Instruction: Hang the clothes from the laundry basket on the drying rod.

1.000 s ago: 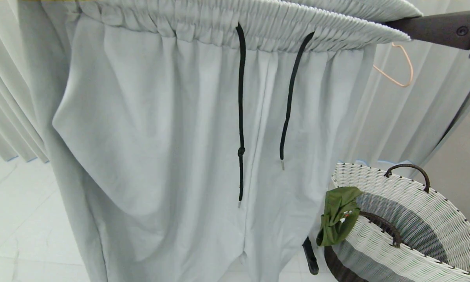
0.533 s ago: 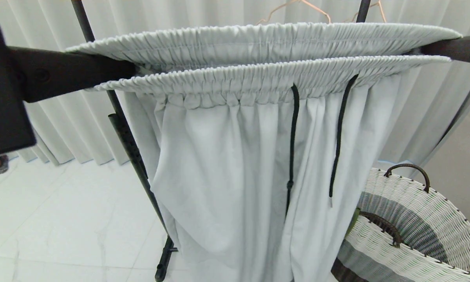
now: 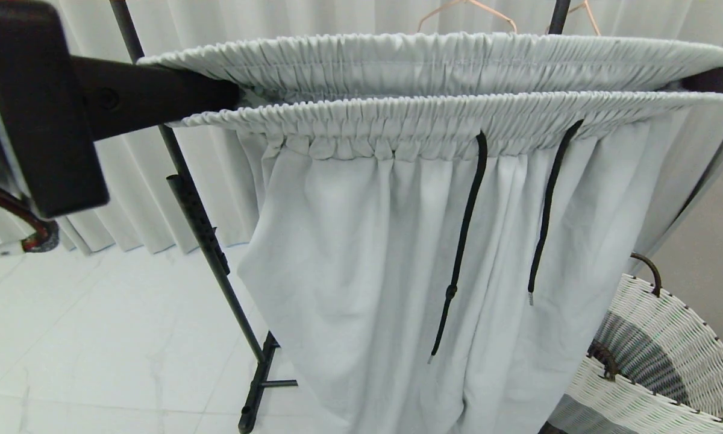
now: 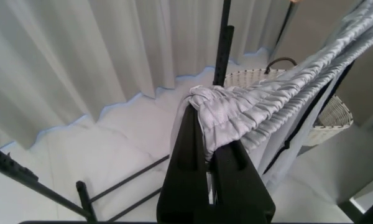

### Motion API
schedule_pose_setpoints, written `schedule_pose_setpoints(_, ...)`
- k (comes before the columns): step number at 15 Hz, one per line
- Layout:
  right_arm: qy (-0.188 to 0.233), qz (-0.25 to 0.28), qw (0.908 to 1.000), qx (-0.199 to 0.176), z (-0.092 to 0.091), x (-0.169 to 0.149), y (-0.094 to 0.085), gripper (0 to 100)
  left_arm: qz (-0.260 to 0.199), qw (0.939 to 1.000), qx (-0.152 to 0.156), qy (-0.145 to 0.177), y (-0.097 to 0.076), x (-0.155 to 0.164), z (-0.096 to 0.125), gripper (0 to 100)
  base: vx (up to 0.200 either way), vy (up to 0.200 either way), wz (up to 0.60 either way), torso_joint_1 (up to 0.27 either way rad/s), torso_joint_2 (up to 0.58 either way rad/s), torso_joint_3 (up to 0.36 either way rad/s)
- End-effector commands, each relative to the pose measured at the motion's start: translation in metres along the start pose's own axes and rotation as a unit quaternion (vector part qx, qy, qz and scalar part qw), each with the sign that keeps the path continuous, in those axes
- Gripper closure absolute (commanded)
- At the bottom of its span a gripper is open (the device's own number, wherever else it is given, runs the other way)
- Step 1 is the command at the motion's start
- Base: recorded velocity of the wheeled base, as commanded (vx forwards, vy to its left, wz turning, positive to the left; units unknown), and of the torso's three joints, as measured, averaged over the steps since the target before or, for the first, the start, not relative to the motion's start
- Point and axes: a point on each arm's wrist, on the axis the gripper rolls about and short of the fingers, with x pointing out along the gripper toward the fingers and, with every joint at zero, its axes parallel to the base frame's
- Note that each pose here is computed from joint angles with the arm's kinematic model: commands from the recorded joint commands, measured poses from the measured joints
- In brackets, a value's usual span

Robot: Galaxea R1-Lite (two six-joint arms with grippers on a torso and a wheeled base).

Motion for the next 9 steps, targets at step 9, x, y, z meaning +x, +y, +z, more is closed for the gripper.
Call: schedule_pose_setpoints(9,0.097,0.252,0.9627,-0.013,-0.025,-0.072,0.03,100,0.034,0.9982,-0.023,-0.043,-0.025,0.045,0.009,100,0.0,0.0,0.0,0.0,0.0,0.0)
